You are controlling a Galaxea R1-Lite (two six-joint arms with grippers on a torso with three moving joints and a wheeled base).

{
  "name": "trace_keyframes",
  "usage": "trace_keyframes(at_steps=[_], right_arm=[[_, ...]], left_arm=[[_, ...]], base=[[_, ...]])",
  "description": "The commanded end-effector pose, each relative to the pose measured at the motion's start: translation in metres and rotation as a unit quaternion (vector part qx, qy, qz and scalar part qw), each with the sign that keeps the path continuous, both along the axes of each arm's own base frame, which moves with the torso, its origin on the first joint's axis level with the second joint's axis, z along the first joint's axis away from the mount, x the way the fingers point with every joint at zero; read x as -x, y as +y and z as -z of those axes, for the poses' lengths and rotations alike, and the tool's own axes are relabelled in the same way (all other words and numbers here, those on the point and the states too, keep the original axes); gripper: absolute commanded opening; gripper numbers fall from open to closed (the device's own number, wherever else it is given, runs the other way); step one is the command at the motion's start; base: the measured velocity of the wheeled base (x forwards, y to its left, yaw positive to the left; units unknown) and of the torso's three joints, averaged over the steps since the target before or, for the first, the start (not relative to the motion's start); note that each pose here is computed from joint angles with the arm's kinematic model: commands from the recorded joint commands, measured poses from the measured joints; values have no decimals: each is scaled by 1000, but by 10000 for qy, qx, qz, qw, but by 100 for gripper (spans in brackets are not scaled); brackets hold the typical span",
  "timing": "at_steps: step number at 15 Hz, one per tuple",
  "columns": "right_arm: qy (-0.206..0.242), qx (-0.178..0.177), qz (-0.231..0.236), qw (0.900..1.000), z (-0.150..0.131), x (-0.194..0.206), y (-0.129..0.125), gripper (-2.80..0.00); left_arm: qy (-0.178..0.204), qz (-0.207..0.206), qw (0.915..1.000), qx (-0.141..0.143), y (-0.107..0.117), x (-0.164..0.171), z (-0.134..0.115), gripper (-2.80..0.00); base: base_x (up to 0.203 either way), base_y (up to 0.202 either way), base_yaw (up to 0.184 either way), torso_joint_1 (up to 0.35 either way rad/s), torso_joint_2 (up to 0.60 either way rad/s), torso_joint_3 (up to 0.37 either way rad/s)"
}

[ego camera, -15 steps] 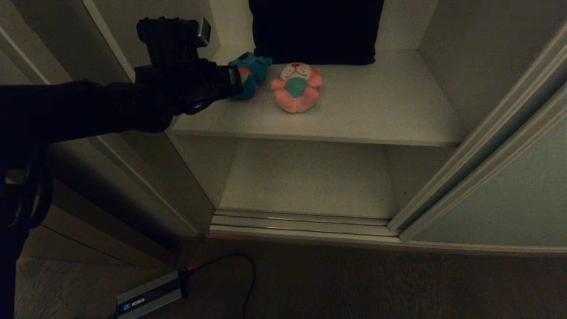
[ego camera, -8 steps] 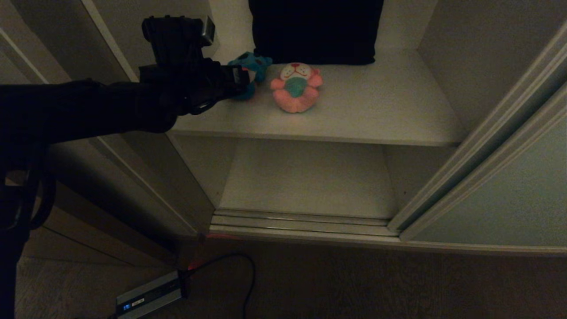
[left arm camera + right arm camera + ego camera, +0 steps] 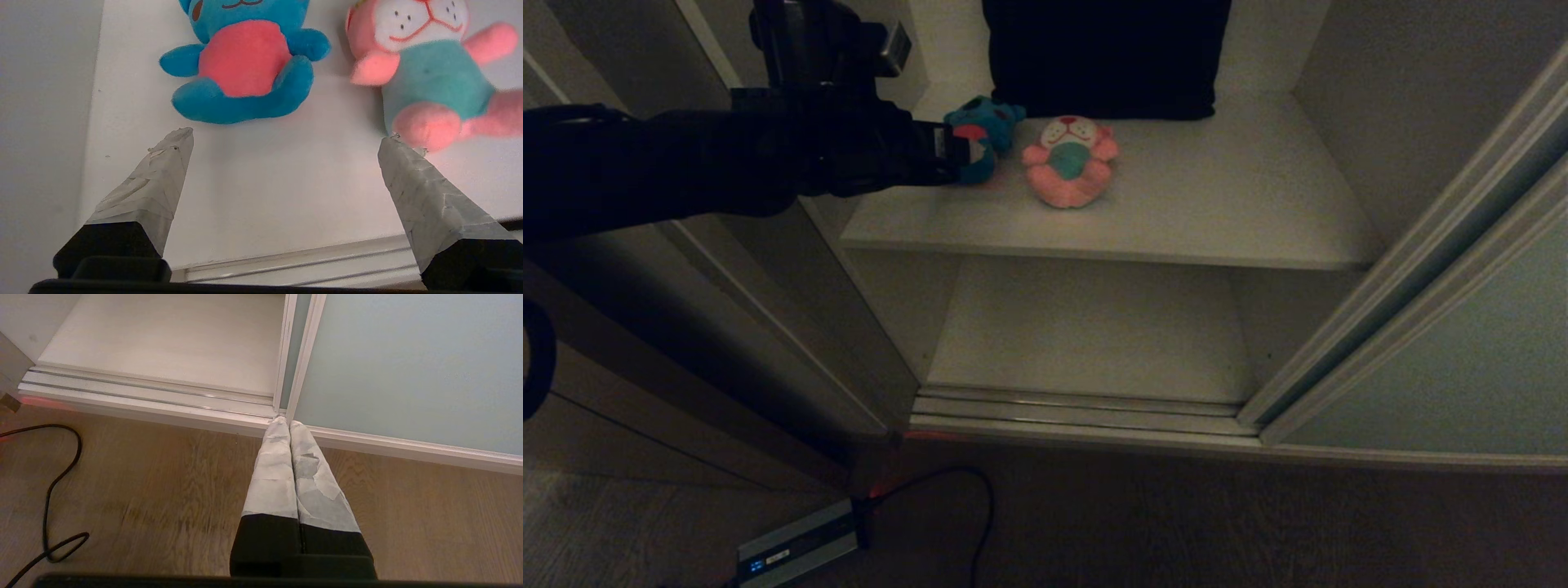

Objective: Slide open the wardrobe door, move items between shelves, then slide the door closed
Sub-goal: Place the blue doll on the lower shelf

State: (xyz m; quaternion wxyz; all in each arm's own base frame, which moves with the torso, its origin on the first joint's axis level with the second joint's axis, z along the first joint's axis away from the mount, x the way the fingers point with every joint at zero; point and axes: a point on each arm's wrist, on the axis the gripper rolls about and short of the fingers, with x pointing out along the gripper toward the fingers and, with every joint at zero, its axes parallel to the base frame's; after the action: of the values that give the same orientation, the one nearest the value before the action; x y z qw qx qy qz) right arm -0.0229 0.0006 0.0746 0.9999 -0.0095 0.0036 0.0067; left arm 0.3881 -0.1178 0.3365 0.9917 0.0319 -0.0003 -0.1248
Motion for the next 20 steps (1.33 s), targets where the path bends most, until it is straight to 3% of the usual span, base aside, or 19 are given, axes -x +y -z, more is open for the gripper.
trace_keyframes(at_steps=[1,5,14,20], right_arm=[[17,4,-2,10000,1,0,0,-280],[18,-4,-2,10000,1,0,0,-280],[17,4,-2,10000,1,0,0,-280],[18,-3,-2,10000,1,0,0,-280]], left_arm=[[-42,-1,10000,-63,2,4,-4,0],[-42,45,10000,14,2,5,-5,0],[290,179,9994,-101,-3,-3,10,0],[226,259,9994,-54,-6,-5,11,0]], base=[[0,0,0,0,0,0],[0,0,0,0,0,0],[0,0,0,0,0,0],[171,0,1,4,5,3]])
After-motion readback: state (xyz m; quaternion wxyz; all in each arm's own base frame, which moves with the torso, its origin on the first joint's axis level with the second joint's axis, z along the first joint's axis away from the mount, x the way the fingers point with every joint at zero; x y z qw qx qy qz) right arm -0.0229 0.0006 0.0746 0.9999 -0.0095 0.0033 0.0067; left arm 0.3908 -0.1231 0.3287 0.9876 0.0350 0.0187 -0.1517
